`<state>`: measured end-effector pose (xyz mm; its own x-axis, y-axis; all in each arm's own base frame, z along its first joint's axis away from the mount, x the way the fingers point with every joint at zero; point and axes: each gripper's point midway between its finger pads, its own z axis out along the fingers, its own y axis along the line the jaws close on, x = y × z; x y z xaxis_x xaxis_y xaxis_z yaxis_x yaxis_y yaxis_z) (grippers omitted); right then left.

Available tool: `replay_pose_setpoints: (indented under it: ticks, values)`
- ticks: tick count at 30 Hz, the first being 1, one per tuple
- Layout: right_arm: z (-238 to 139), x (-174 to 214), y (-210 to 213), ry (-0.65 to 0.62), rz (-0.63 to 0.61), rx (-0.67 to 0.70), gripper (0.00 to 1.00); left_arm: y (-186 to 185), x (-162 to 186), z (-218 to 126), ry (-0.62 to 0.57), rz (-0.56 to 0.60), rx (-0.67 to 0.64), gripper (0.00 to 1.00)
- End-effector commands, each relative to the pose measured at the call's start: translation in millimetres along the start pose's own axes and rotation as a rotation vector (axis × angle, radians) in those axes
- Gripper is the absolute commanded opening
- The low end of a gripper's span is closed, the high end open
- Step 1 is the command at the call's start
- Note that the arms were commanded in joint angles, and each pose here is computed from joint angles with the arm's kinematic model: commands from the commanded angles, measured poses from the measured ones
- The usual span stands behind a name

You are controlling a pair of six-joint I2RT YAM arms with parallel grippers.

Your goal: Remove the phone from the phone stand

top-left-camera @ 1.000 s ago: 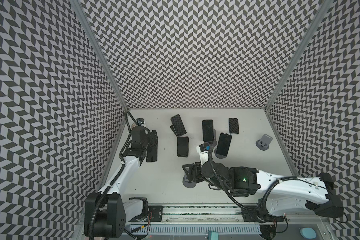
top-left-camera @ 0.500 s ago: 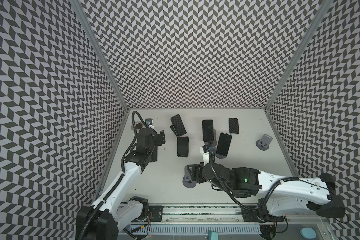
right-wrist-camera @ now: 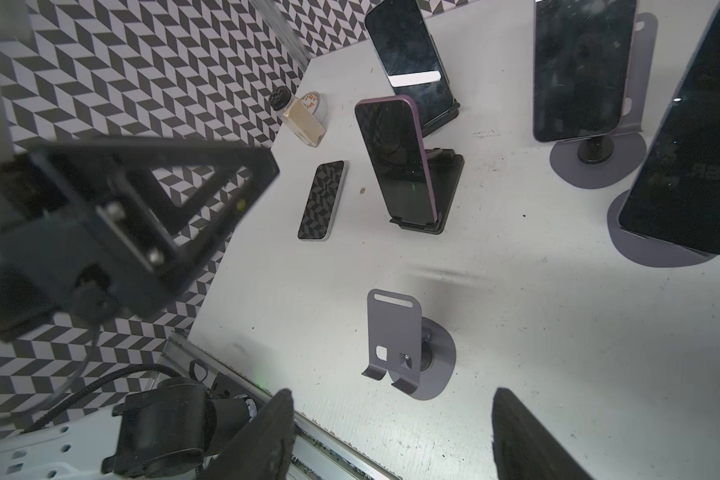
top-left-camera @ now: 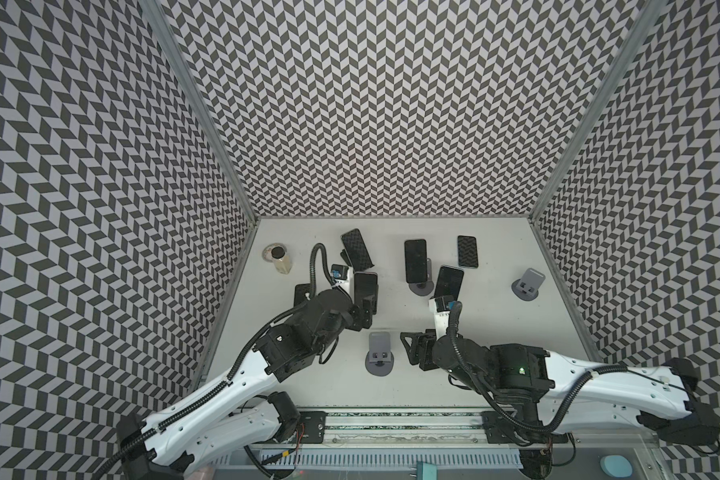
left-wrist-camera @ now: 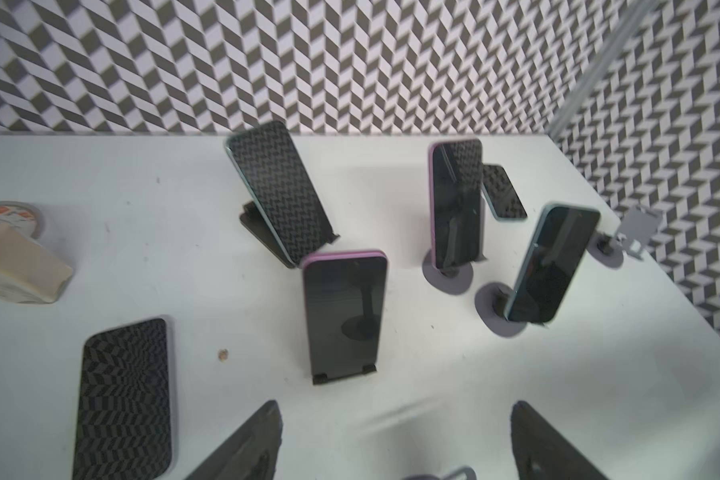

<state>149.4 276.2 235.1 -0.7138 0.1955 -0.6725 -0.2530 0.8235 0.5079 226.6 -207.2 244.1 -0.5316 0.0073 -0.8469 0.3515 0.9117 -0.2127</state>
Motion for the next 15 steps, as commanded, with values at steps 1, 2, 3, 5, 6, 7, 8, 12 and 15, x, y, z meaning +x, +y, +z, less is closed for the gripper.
replay_pose_setpoints:
  ticks: [1, 2, 3, 5, 6, 7, 8, 12, 15]
  values:
    - [-10.7, -6.9, -9.4, -0.033, 0.075, -0.006, 0.73, -8.6, 14.3, -14.7, 0.033, -0.031, -0.058, 0.87]
    - [-12.5, -6.6, -12.8, -0.032, 0.081, 0.0, 0.72, -15.7, 19.2, -15.7, 0.046, -0.024, -0.049, 0.87]
    - [-14.3, -6.2, -16.5, -0.03, 0.084, 0.009, 0.72, -24.8, 25.8, -16.3, 0.064, -0.01, -0.033, 0.87]
    - [-17.6, -6.4, -20.7, -0.026, 0.087, 0.019, 0.72, -39.0, 38.6, -15.0, 0.1, 0.021, -0.013, 0.87]
    - [-18.7, -6.9, -21.9, -0.026, 0.086, 0.022, 0.72, -44.5, 46.0, -13.2, 0.123, 0.037, -0.012, 0.88]
    - [-19.9, -7.2, -22.6, -0.024, 0.084, 0.025, 0.72, -49.2, 52.7, -11.2, 0.145, 0.055, -0.016, 0.88]
    - [-20.9, -7.7, -23.2, -0.022, 0.078, 0.028, 0.72, -51.2, 57.2, -9.6, 0.16, 0.065, -0.025, 0.89]
    - [-21.6, -2.8, -28.7, -0.001, 0.074, 0.045, 0.72, -58.2, 78.2, -3.3, 0.222, 0.116, -0.045, 0.9]
    - [-16.1, 10.8, -33.3, 0.036, 0.079, 0.036, 0.72, -51.6, 91.1, -2.8, 0.271, 0.112, -0.076, 0.9]
